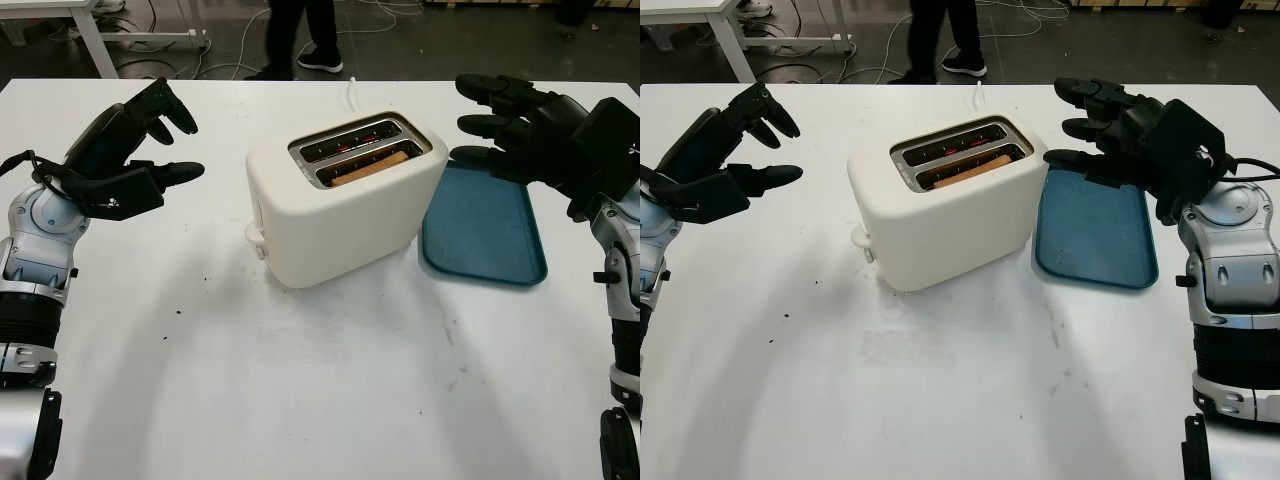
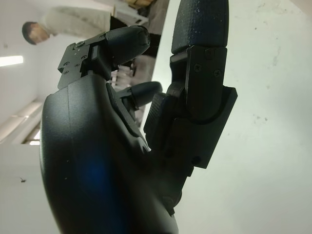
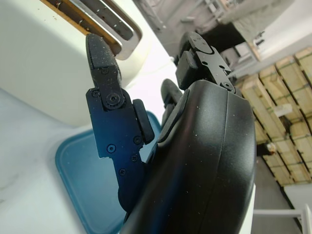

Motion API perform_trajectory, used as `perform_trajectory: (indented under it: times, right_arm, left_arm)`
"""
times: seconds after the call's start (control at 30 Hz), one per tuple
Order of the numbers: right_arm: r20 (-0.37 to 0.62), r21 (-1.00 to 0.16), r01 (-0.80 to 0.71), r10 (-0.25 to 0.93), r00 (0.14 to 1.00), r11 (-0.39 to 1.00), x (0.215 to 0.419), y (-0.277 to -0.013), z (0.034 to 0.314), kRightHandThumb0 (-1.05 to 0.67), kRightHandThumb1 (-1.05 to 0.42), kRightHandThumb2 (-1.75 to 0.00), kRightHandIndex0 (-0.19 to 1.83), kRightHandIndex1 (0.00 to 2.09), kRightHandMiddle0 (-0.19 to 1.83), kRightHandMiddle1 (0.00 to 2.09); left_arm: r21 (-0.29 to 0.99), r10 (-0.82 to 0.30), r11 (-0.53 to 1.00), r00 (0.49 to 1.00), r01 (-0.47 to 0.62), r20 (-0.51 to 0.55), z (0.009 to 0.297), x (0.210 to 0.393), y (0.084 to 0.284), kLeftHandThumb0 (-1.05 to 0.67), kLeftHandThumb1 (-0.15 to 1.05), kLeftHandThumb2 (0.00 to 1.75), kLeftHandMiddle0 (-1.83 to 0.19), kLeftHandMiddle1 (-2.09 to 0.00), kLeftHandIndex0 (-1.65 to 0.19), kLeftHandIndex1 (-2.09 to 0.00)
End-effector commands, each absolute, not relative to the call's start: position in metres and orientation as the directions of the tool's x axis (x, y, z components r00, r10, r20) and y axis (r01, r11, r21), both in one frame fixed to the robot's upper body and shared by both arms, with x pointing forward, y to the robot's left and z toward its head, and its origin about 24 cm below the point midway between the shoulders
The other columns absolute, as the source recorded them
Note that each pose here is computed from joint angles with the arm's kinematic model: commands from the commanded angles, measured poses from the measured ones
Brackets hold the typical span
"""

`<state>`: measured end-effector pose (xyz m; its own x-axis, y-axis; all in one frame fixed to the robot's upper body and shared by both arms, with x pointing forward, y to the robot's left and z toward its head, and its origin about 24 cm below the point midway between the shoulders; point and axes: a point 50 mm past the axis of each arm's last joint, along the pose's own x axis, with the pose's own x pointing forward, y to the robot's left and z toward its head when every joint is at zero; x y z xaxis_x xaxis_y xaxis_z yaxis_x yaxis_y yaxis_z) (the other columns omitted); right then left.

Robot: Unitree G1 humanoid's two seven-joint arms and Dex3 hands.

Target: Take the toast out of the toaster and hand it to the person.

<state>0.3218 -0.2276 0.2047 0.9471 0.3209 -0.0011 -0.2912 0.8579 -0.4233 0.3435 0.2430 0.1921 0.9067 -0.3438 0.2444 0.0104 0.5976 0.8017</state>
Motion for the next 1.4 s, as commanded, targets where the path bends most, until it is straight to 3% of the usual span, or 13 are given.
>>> perform_trajectory:
  times: [0.0, 1.37]
  right_arm:
    - [0.009, -0.432, -0.288, 0.324, 0.946, 0.854, 0.32, -0.2259, 0.2067, -0.49, -0.86, 0.0, 0.0, 0.57, 0.27, 0.02]
    - [0.011, -0.417, -0.292, 0.326, 0.945, 0.861, 0.3209, -0.2253, 0.2075, -0.44, -0.86, 0.0, 0.0, 0.51, 0.25, 0.01]
  left_arm:
    - [0.805, -0.331, 0.593, 0.91, -0.005, 0.25, 0.1924, 0.3411, 0.2476, -1.05, 0.92, 0.39, -0.04, -1.75, 0.0, -1.75]
    - [0.804, -0.336, 0.594, 0.904, -0.014, 0.264, 0.1938, 0.3419, 0.2463, -1.05, 0.92, 0.39, -0.02, -1.75, 0.0, -1.74]
